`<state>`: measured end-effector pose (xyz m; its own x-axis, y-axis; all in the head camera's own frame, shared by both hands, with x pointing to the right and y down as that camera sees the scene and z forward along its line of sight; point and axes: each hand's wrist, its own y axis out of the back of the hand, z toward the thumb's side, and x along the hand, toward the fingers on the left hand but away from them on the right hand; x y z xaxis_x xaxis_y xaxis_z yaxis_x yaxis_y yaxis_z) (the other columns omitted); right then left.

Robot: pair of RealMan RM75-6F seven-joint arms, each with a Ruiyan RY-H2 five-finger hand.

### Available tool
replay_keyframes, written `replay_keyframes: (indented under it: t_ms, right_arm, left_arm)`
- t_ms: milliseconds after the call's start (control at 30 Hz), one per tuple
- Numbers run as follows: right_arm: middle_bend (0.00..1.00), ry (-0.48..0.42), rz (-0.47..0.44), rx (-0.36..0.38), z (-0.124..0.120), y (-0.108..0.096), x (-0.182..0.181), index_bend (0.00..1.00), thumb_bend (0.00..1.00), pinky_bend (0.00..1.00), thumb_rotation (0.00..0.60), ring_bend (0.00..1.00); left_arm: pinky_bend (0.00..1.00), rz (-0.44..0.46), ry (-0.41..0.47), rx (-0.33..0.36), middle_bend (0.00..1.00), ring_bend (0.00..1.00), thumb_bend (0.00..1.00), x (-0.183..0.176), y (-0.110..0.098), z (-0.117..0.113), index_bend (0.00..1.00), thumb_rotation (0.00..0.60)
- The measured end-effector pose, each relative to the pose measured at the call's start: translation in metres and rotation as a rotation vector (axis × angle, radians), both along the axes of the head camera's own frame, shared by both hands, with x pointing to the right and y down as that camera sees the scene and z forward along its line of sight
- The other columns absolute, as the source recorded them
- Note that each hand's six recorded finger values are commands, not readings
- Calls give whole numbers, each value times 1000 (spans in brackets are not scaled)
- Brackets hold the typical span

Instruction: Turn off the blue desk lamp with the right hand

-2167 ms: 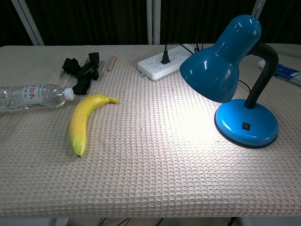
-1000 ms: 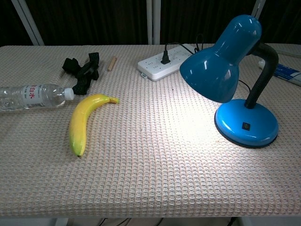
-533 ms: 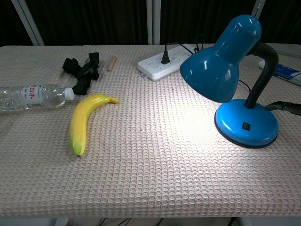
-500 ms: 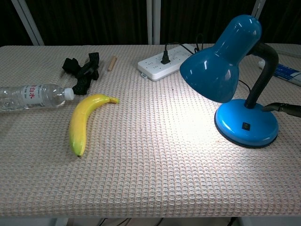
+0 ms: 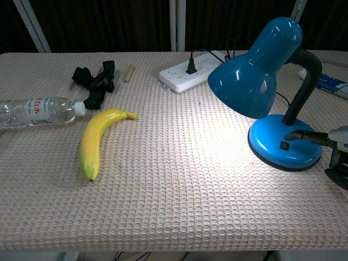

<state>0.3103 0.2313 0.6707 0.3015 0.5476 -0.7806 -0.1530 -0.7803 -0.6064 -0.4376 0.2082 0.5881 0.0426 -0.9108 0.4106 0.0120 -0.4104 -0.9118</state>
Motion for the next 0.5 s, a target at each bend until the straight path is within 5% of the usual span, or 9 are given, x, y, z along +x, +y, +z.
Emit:
replay_keyframes:
  t_ms: [500]
  right_arm:
    - [883,30,8,-28,7,4,3,0,573,855,600,877]
  left_arm:
    - [0,-7,-2,-5,0,0,59,-2,0,2,21,600]
